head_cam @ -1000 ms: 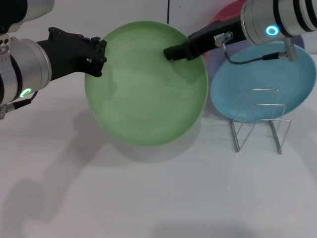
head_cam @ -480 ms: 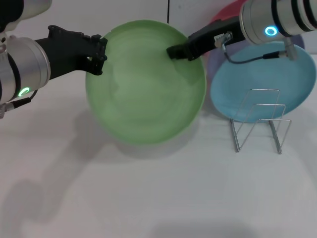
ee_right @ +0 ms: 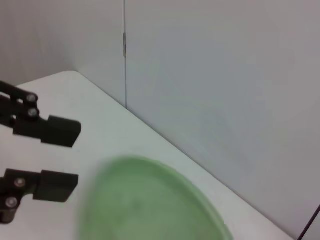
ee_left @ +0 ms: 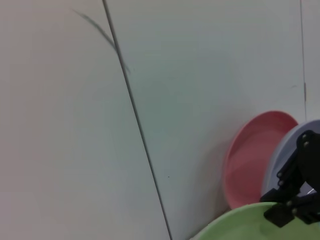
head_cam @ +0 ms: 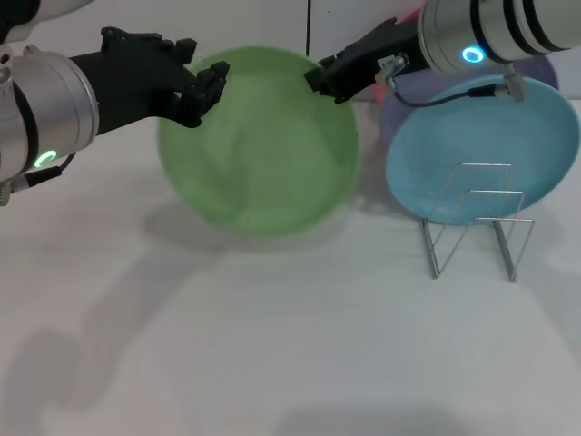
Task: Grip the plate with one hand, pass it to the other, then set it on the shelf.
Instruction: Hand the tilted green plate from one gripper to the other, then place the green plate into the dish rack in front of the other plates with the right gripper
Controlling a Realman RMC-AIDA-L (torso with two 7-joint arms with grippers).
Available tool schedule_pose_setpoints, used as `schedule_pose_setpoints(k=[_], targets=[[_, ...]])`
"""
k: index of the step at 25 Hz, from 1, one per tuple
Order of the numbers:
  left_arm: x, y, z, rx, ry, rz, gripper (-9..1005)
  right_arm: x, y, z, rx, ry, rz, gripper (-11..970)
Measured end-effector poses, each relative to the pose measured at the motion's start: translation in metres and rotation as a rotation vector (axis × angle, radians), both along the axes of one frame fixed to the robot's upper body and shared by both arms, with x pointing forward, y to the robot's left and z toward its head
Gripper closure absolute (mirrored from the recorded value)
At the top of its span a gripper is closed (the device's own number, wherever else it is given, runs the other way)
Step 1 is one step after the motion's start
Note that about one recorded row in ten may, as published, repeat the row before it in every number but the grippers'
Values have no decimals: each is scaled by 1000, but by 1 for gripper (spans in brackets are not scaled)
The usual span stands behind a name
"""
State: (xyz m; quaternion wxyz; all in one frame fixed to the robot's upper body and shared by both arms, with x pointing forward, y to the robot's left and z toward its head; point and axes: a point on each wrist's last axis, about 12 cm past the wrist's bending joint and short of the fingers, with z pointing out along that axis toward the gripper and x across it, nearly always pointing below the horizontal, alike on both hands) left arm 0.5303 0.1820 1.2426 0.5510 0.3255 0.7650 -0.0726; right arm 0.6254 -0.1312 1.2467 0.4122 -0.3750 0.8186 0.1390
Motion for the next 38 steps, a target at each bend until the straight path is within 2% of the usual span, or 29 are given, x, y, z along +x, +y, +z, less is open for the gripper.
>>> schedule_pose_setpoints(k=[7, 13, 14, 18, 19, 23, 24, 26, 27, 38], targets=[[0, 6, 1, 4, -15, 18, 533, -2, -3, 7, -20, -40, -10, 834], [0, 23, -2, -12, -54, 87, 414, -7, -6, 20, -45, -79, -14, 873], [1, 32, -7, -28, -73, 126, 368, -11, -8, 30, -62, -114, -1, 879], [1, 45, -18, -47, -107, 187, 183, -18, -12, 43, -102, -175, 27, 922], [2, 52, -26, -59, -119, 220, 175, -20, -13, 48, -116, -194, 41, 923], [2, 58, -34, -75, -125, 252, 145, -27, -17, 64, -186, -275, 82, 928], [3, 60, -41, -88, -138, 273, 137, -29, -18, 68, -211, -295, 90, 930], [3, 61, -43, -91, -143, 278, 138, -35, -22, 77, -270, -337, 117, 935], [3, 62, -50, -105, -163, 295, 138, -37, -24, 80, -285, -345, 126, 935], [1, 61, -74, -182, -282, 354, 142, -53, -45, 98, -456, -482, 212, 934]])
